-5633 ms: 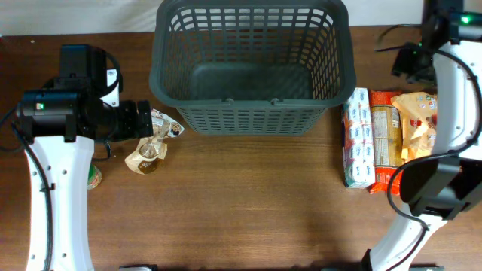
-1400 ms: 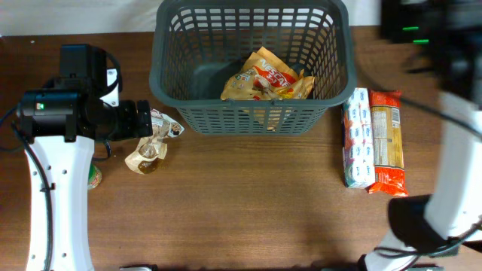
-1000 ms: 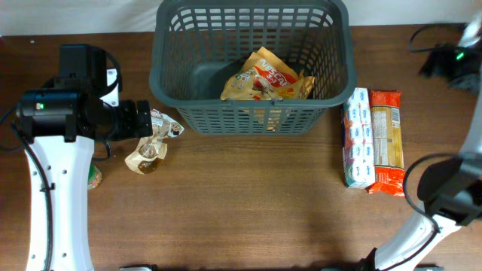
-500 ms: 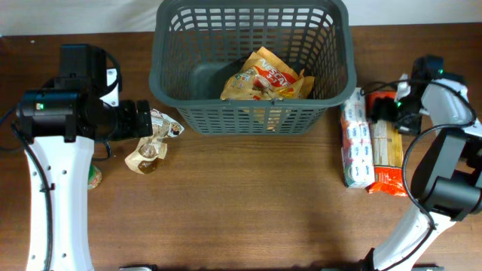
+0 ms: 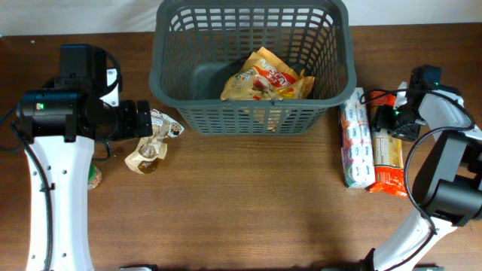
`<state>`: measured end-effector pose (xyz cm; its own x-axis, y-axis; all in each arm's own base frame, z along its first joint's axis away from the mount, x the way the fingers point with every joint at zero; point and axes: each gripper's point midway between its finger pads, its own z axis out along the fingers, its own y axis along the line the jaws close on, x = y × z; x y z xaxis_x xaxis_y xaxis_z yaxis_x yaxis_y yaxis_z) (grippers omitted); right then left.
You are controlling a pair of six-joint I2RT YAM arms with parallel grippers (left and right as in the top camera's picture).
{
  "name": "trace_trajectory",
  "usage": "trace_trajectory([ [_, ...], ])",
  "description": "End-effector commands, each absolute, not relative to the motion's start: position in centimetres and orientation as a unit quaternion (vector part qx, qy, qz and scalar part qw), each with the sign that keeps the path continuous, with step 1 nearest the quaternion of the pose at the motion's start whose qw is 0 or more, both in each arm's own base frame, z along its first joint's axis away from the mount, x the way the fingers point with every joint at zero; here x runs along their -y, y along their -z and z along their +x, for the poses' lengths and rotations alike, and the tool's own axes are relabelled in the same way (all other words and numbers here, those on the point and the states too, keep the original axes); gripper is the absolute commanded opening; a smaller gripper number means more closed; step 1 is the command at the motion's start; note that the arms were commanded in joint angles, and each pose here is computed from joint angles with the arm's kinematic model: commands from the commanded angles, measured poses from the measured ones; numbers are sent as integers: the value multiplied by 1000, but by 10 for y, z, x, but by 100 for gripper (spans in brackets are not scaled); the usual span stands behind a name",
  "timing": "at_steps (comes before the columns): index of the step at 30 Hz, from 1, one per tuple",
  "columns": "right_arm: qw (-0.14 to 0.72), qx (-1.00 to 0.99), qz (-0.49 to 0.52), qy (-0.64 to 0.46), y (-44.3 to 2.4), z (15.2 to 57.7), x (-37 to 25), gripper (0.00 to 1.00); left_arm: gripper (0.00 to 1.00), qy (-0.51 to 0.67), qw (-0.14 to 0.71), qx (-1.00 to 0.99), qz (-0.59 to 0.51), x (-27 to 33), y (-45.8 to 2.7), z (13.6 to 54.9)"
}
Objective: Pack container
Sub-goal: 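Grasp the red sausage-like package with the right gripper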
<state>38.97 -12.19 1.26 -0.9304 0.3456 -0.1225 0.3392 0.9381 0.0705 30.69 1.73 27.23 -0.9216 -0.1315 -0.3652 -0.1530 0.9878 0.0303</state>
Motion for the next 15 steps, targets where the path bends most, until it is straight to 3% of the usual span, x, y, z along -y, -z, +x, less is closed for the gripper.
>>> trace_trajectory([
  [1, 27, -979, 204, 4, 5, 370, 125, 27, 99, -33, 186, -979, -76, -20, -274, 305],
  [2, 27, -979, 204, 4, 5, 370, 125, 4, 99, -33, 186, -979, -76, -20, -274, 306],
  [9, 35, -975, 219, -2, -19, 377, 126, 4, 99, -33, 186, -979, -76, -20, -274, 305],
  [11, 61, -974, 218, -1, -51, 390, 129, 4, 99, -33, 186, -979, -76, -20, -274, 305],
  [15, 170, -962, 212, -5, -167, 420, 133, 4, 99, -33, 186, -979, -76, -20, -274, 305],
])
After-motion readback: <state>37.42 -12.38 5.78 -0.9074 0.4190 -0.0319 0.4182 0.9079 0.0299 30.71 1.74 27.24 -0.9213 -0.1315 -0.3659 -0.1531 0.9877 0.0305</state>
